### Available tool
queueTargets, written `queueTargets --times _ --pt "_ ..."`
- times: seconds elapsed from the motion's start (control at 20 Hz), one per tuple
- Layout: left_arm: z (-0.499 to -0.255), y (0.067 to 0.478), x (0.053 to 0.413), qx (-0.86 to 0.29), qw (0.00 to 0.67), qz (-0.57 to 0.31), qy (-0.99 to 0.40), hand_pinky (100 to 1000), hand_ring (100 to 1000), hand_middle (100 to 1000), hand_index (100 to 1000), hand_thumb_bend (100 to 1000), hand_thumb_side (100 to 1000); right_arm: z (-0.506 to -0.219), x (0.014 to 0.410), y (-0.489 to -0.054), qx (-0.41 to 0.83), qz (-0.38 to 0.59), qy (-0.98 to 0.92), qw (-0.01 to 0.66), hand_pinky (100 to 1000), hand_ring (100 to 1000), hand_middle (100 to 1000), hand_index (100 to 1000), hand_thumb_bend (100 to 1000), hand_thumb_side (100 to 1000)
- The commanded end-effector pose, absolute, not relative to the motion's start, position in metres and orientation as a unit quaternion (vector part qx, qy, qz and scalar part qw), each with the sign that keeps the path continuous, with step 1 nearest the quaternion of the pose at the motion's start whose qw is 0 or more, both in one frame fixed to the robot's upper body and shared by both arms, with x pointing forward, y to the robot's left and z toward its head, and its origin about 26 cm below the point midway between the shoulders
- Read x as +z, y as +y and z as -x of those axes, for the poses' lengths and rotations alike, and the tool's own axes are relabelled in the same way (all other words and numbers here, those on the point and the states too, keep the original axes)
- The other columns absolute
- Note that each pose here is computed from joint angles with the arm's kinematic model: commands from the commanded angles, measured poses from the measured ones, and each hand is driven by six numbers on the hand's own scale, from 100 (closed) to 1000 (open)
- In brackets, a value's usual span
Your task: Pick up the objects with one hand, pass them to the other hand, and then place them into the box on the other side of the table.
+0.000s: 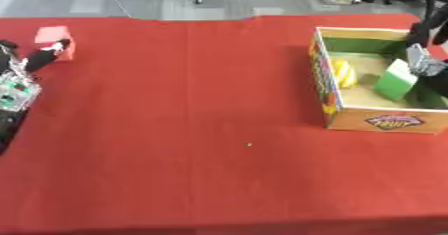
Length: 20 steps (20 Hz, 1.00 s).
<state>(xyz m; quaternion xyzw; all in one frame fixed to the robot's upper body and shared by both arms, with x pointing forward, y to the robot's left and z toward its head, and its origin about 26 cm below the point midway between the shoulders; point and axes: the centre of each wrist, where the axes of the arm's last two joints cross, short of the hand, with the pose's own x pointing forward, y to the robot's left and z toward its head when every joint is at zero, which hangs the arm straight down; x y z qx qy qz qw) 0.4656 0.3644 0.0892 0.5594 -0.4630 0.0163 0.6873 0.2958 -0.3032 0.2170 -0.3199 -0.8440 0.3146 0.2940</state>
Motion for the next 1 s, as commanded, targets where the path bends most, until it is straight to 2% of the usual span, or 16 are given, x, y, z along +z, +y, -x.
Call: queueTargets --times 0.05,0.25,0.4,0.5,0.6,0.75,0.8,0.85,0.9,1.0 --pt "-0.471 0.369 0.107 0.048 0.667 -0.58 -0.466 770 692 629 723 937 550 -0.294 0.227 -0.3 0.317 0.314 -0.851 0.277 676 396 445 927 100 177" --pt "-0.472 0.37 0.112 0.067 0.65 -0.594 -0.47 756 673 607 698 884 540 -0.294 0.225 -0.297 0.316 0.307 -0.853 0.28 675 392 440 924 100 185" --pt "-0.473 0.37 0.116 0.077 0.641 -0.6 -0.473 738 643 559 650 738 484 -0.294 0.224 -0.296 0.315 0.304 -0.853 0.282 674 390 439 923 100 190" --pt "-0.474 0.37 0.118 0.083 0.634 -0.602 -0.478 714 599 510 599 595 399 -0.294 0.223 -0.296 0.314 0.304 -0.853 0.284 674 389 438 922 100 190" --pt "-0.474 0.369 0.12 0.092 0.627 -0.603 -0.485 684 538 439 522 429 255 -0.294 0.223 -0.297 0.313 0.304 -0.853 0.286 673 388 438 922 100 194" --pt "-0.474 0.369 0.122 0.105 0.618 -0.603 -0.494 657 492 378 463 244 103 -0.294 0.222 -0.297 0.312 0.304 -0.853 0.288 673 388 438 921 100 195" --pt "-0.473 0.369 0.124 0.109 0.614 -0.603 -0.497 653 486 365 451 214 100 -0.294 0.222 -0.297 0.313 0.304 -0.852 0.289 673 388 438 921 100 196" --pt "-0.473 0.369 0.125 0.113 0.61 -0.603 -0.501 650 482 358 444 105 200 -0.293 0.221 -0.298 0.313 0.304 -0.852 0.29 673 388 438 921 100 204" --pt "-0.473 0.37 0.128 0.114 0.606 -0.604 -0.505 649 480 352 440 179 100 -0.293 0.221 -0.298 0.313 0.305 -0.851 0.292 672 388 438 920 100 198" --pt "-0.473 0.372 0.135 0.116 0.596 -0.602 -0.518 647 477 347 435 161 100 -0.293 0.22 -0.299 0.313 0.306 -0.85 0.293 672 387 437 920 100 199"
